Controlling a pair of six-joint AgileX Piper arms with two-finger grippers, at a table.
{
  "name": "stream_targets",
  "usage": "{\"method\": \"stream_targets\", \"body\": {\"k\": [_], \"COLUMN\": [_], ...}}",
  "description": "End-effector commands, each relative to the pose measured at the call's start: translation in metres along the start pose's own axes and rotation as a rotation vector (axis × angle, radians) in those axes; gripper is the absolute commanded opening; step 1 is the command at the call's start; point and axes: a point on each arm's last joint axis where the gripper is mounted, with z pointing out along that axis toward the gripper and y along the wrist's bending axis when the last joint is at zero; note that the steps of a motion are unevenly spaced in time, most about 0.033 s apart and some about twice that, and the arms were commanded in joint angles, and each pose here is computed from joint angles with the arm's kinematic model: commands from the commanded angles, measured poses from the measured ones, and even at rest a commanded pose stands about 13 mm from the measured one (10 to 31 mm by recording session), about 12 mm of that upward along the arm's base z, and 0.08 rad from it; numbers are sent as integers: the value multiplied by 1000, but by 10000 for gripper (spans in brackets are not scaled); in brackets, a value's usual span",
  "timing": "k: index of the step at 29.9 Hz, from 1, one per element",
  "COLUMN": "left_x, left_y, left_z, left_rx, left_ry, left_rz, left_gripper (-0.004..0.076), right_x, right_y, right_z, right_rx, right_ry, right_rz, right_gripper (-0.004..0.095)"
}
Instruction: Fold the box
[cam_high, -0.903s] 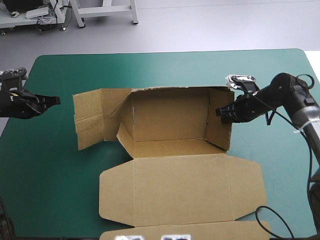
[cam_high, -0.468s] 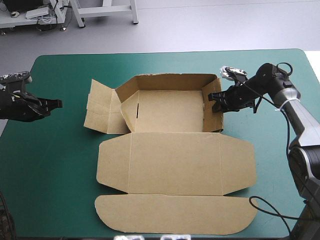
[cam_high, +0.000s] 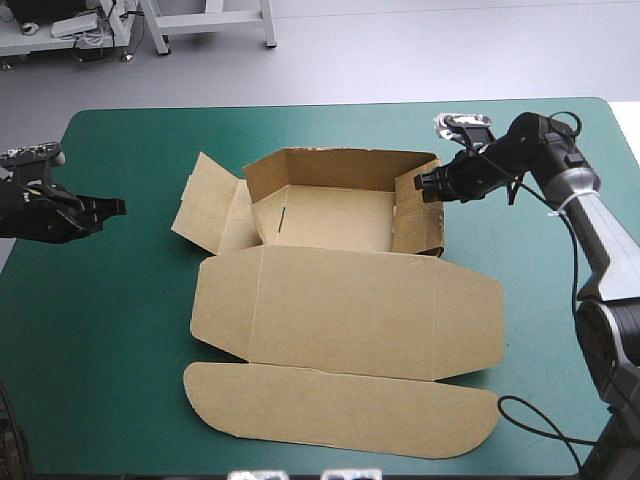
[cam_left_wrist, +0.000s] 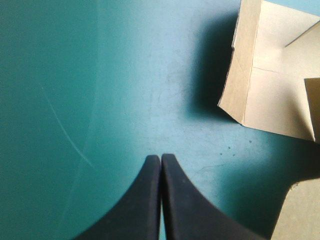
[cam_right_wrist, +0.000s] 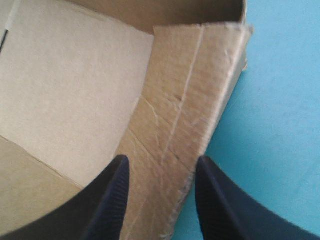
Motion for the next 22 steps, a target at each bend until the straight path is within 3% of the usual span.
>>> {"method": "stream_targets", "body": {"k": [1, 6, 11, 22], "left_x": [-8, -8, -8, -7], "left_y": [-7, -7, -7, -7], "left_z": [-17, -17, -17, -17], "left_rx": [19, 19, 18, 20], "left_ry": [-90, -90, -94, -83], "left_rz": [10, 21, 21, 21], "left_gripper": [-9, -9, -9, -9], "right_x": [-17, -17, -7, -12], "right_y": [23, 34, 43, 24], "right_z": [-65, -107, -122, -62], "right_rx": [30, 84, 56, 8], "right_ry": [-162, -187, -139, -6], "right_rz": [-64, -99, -101, 9], "right_gripper": [405, 405, 405, 405]}}
